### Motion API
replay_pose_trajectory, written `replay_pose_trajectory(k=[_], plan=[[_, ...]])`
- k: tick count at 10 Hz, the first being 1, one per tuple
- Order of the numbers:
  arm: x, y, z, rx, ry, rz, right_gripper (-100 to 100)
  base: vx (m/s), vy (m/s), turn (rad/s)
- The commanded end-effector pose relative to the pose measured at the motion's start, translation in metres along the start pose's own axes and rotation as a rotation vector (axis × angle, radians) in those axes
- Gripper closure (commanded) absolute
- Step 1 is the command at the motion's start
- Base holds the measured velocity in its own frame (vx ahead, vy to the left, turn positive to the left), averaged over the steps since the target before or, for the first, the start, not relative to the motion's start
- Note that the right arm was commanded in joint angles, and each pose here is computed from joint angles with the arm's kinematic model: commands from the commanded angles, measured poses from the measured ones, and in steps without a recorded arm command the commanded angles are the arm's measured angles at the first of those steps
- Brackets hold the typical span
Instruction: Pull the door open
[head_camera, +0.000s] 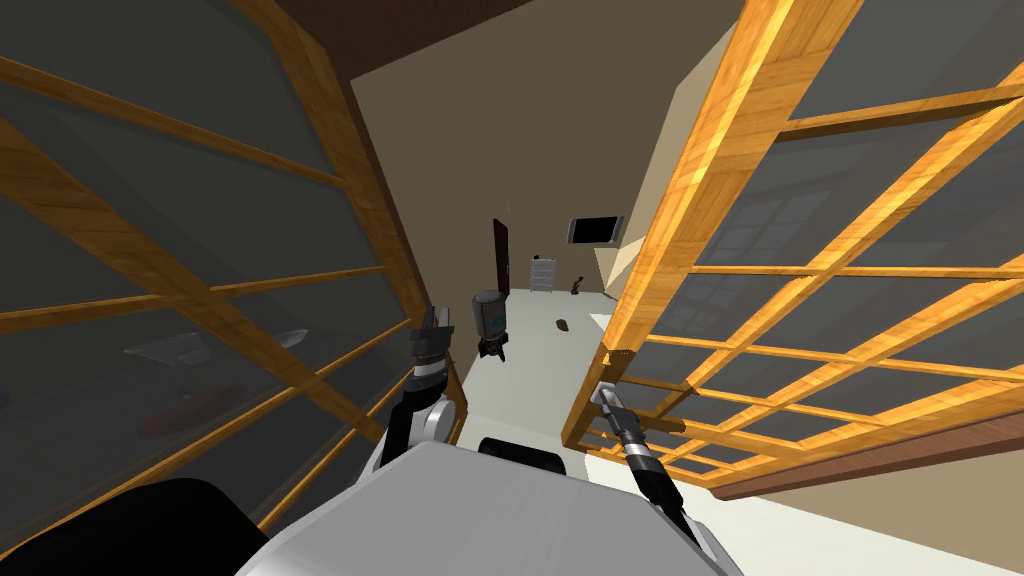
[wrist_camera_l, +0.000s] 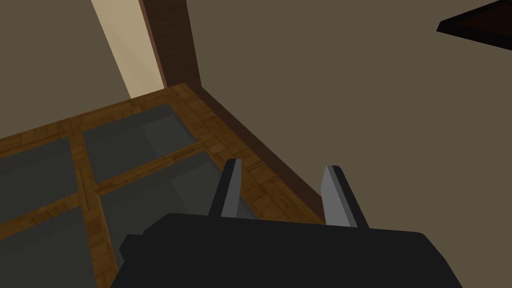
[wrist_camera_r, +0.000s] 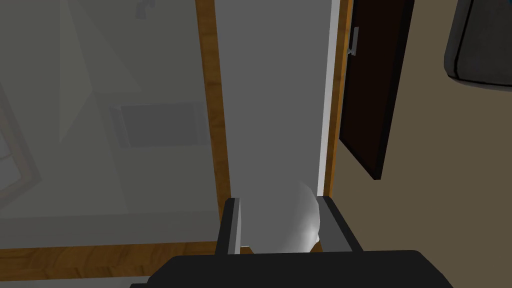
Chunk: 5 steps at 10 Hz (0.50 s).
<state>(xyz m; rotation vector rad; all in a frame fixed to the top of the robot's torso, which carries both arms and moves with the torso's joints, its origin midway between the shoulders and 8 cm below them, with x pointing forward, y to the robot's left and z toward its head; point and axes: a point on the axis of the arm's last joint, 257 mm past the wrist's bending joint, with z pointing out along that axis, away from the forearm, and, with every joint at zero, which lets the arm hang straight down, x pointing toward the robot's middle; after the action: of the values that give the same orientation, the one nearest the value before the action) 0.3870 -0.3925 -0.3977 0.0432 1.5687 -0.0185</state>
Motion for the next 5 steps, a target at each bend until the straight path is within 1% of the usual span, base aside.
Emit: replay_pose_trajectory(k=[1, 3, 5], plan=[[-0.0008, -0.0007, 0.0006, 0.004, -0.003, 0.039, 100, -0.027, -0.016, 0.045], [-0.0016, -0.0015, 0.0012, 0.008, -0.006, 0.082, 100, -0.045, -0.017, 0.059], [-0.0023, -0.0021, 0.0018, 0.012, -0.009, 0.118, 100, -0.04, -0.014, 0.034]])
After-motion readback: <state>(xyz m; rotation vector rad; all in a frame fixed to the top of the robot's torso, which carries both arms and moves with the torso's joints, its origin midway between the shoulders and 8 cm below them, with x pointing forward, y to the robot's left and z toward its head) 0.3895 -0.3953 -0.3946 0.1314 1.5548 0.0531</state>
